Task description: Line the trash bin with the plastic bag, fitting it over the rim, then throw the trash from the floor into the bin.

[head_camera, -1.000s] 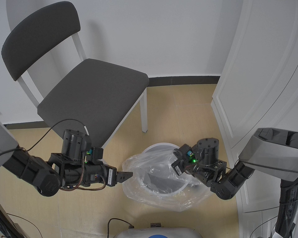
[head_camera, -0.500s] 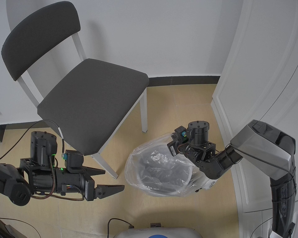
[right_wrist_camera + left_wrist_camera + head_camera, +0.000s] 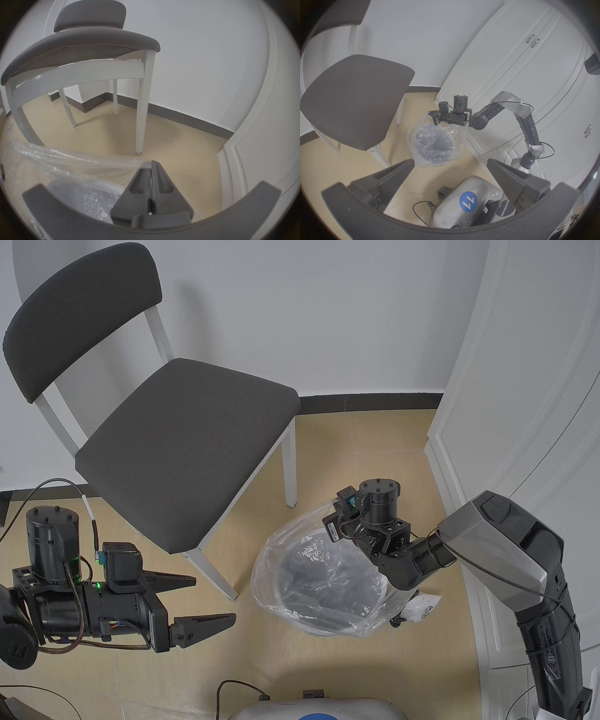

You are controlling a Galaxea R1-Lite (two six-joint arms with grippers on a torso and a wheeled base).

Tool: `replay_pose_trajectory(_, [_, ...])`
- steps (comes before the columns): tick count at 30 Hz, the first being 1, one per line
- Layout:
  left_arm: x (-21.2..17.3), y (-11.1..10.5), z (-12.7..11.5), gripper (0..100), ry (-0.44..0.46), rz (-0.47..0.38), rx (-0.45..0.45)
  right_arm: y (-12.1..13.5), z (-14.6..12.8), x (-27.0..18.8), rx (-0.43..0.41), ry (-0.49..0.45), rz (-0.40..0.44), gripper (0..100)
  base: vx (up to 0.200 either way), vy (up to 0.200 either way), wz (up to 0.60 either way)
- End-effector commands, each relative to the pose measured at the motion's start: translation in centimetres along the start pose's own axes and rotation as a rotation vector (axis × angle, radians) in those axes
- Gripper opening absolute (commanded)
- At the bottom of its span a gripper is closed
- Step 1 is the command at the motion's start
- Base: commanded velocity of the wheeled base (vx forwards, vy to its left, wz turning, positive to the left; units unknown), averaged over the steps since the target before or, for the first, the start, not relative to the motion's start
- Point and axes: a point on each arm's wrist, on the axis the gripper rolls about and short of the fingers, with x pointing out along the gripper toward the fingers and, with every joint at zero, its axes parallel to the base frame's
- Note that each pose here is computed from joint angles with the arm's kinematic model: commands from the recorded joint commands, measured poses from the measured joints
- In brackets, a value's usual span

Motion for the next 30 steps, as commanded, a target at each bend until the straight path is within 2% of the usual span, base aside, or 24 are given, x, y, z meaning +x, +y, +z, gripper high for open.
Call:
replay_pose_trajectory(1, [-0.3, -0.1, -0.1, 100, -0.007, 0.021, 0.003, 0.8, -1.7, 2.3, 0.004, -0.011, -0.012, 0, 0.000, 0.000, 0.00])
replay_pose_trajectory(12, [0.0, 0.0, -0.3, 100, 0.006, 0.021, -0.002, 0.6, 0.1, 3.5, 0.033, -0.092, -0.064, 0, 0.000, 0.000, 0.00])
replay_pose_trajectory(16, [0.1, 0.0, -0.4, 100, 0.013, 0.020, -0.005, 1.2, -1.7, 3.5, 0.018, -0.044, -0.051, 0, 0.000, 0.000, 0.00])
replay_pose_trajectory(19, [0.2, 0.1, -0.4, 100, 0.017, 0.020, -0.007, 1.3, -2.1, 3.6, 0.018, -0.045, -0.051, 0, 0.000, 0.000, 0.00])
replay_pose_trajectory(20, [0.3, 0.1, -0.3, 100, 0.015, 0.018, -0.003, 1.4, -1.3, 3.3, 0.028, -0.063, -0.049, 100, 0.000, 0.000, 0.00])
replay_pose_trajectory(23, [0.4, -0.2, -0.1, 100, 0.013, 0.005, 0.007, 0.6, 1.6, 1.6, 0.053, -0.085, -0.040, 100, 0.000, 0.000, 0.00])
replay_pose_trajectory(27, [0.7, -0.4, 0.2, 100, 0.004, 0.008, 0.020, -0.7, 3.9, -2.6, 0.028, -0.015, 0.030, 100, 0.000, 0.000, 0.00])
replay_pose_trajectory(30, [1.0, -0.6, 0.2, 100, 0.009, 0.014, 0.022, -1.4, 5.1, -4.6, 0.026, -0.006, 0.061, 100, 0.000, 0.000, 0.00])
